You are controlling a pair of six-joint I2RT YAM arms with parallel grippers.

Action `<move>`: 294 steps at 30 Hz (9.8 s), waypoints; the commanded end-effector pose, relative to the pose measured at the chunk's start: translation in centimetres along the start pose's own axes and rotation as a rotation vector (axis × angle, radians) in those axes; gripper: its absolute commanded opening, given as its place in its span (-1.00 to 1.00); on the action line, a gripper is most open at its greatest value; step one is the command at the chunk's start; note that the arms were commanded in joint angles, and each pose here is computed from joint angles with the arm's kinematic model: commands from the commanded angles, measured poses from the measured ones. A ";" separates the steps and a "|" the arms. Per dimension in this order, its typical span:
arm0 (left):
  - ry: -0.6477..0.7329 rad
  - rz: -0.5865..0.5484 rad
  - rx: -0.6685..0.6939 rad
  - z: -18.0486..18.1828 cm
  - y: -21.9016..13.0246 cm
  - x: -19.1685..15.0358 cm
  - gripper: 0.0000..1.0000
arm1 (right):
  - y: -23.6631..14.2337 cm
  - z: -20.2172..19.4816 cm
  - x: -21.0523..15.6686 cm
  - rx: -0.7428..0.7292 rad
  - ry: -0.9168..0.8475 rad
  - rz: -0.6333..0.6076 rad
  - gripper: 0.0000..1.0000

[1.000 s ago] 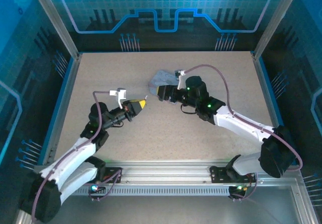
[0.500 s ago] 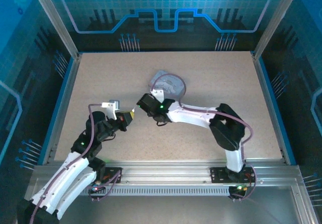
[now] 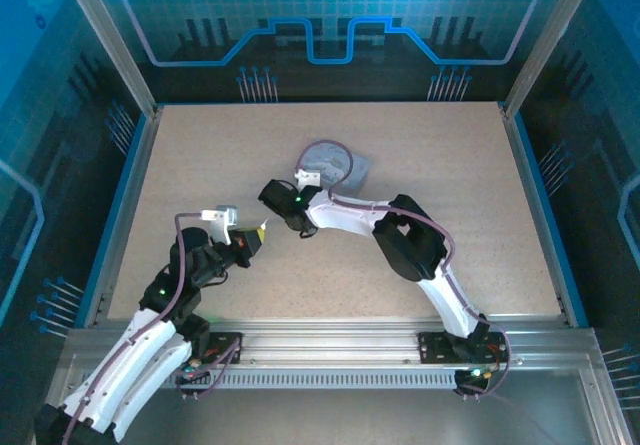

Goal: Unlock the padlock with the key

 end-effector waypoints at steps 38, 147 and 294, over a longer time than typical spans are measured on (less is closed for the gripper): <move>0.026 0.008 -0.096 -0.3 0.4 -1.2 -1.00 | 3.6 -3.0 2.4 -0.144 0.093 -0.069 -0.79; -0.007 0.132 -0.022 0.2 1.9 -2.5 -1.00 | -7.2 -7.9 -4.8 0.266 -0.164 -0.007 0.04; 0.125 0.050 -0.409 -3.2 14.9 -5.9 -1.00 | -7.9 -10.0 1.2 0.833 0.159 0.450 -0.90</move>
Point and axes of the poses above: each hand's point on the last joint's axis, 136 mm out from that joint toward the fingers, its own y axis out along the fingers, its own z axis along the line the jaws close on, x = y × z, the point moved 4 cm from there along -y, back along the fingers, and after that the axes turned 4 degrees about -y, right-handed, at the moved point
